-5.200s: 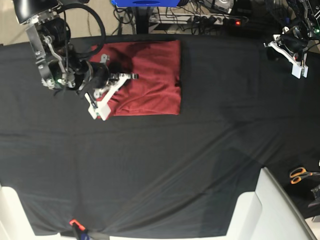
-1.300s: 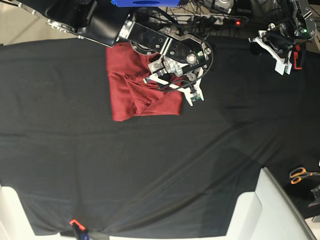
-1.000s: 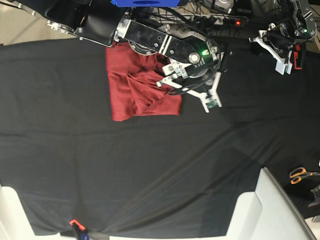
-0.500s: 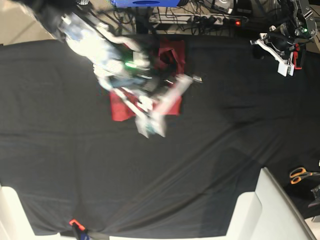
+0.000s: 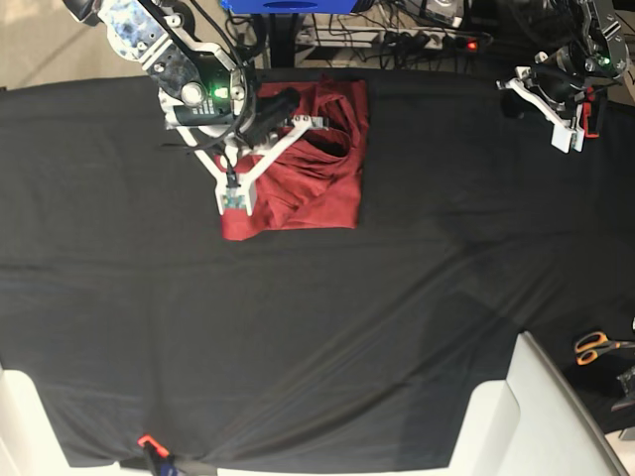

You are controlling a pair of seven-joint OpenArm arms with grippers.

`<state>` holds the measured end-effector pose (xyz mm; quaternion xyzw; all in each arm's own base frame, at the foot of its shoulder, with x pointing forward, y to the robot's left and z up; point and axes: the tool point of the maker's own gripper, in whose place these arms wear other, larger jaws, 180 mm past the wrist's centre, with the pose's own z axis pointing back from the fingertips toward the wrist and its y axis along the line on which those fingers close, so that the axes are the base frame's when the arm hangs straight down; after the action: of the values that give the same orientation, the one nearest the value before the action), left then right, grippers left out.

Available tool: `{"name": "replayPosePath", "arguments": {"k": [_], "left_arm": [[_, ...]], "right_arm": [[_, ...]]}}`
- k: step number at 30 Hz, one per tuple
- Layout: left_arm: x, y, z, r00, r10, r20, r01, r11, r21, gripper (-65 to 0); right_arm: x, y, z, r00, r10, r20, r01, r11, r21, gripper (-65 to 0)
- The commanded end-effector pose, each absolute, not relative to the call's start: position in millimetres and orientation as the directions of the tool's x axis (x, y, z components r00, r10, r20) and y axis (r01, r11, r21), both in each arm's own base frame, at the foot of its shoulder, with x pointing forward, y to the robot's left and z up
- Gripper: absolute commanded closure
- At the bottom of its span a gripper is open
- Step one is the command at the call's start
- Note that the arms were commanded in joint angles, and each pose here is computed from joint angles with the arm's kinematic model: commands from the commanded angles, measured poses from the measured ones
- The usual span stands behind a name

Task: Fold the T-shirt properly
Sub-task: 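Grasp the shirt's collar edge with the right gripper and tuck it under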

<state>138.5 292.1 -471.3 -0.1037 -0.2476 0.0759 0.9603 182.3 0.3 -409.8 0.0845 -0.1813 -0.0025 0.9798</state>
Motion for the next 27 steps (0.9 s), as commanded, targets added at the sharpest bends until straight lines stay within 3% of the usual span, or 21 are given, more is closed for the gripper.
{"name": "replayPosePath", "arguments": {"k": [1, 12, 27], "left_arm": [[143.3, 298.6, -463.5, 0.852, 0.192, 0.487, -0.088, 0.969, -0.230, 0.0], [141.8, 299.1, -463.8, 0.853, 0.193, 0.485, -0.089, 0.969, -0.229, 0.0], [140.4, 299.6, -464.1, 0.854, 0.194, 0.482, -0.091, 0.969, -0.228, 0.0]], "right_arm": [[190.0, 0.9, -406.3, 0.921, -0.043, 0.388, -0.025, 0.985, 0.169, -0.8], [195.5, -20.9, -447.0, 0.920, -0.017, 0.392, -0.004, 0.999, 0.053, -0.8], [223.4, 6.1, -428.3, 0.896, -0.043, 0.443, -0.007, 0.994, 0.111, -0.8]]}}
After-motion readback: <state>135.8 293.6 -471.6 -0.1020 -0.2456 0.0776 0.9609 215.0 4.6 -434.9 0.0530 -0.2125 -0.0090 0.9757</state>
